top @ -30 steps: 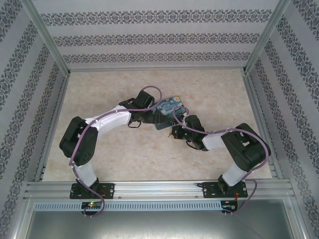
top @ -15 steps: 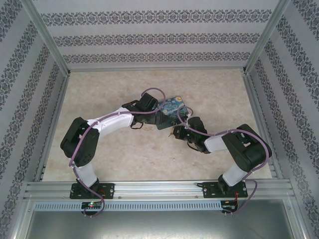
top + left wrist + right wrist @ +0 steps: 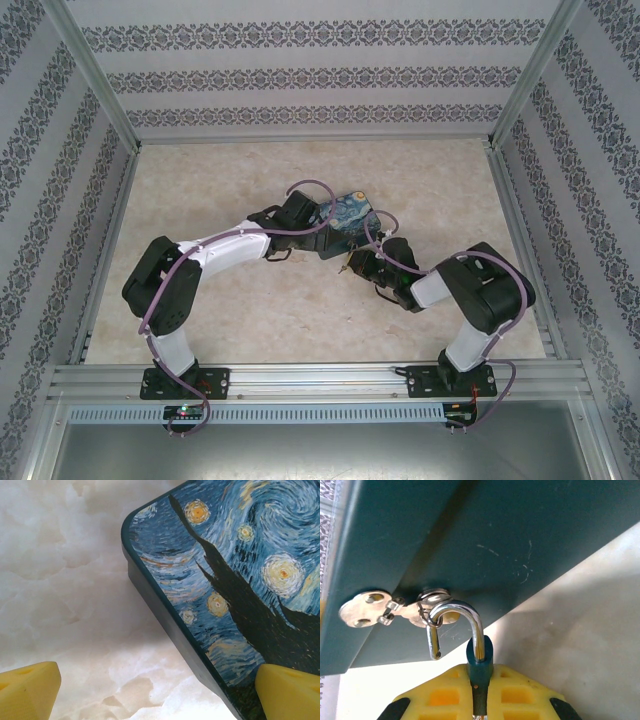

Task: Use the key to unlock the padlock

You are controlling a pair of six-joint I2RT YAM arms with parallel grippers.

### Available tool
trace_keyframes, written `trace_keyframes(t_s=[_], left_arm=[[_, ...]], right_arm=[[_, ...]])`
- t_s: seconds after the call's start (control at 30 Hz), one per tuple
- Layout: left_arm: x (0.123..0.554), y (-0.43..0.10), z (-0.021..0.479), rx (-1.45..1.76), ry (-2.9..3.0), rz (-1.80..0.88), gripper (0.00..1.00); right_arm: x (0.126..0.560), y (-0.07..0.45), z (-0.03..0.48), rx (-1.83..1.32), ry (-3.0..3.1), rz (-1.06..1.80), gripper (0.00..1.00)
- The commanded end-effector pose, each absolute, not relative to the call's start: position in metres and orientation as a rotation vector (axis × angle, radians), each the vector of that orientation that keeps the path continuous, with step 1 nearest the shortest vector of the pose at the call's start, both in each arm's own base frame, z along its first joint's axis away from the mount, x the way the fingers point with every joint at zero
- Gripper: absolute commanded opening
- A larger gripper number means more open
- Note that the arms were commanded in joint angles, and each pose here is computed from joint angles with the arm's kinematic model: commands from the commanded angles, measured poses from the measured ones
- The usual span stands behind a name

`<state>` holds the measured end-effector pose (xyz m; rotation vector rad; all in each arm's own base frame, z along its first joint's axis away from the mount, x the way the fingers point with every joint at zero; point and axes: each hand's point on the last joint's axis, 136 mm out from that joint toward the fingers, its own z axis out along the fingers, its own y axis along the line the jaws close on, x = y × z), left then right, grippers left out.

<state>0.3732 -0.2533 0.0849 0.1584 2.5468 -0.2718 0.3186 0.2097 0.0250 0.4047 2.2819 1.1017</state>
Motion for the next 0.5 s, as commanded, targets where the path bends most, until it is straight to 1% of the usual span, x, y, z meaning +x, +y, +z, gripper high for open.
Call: trace_keyframes(t_s=[0.0, 0.47], left_arm=[[0.3458, -0.2330, 0.0438, 0.206, 2.672, -0.118, 1.00], [0.3416, -0.2321, 0.0368, 0.231, 2.692, -0.114, 1.00]], right_arm=[[0.3253, 0.2040, 0.0246, 0.492, 2.241, 1.129, 0.00], [0.3348, 0.1940, 0.0253, 0.533, 2.221, 1.123, 0.00]])
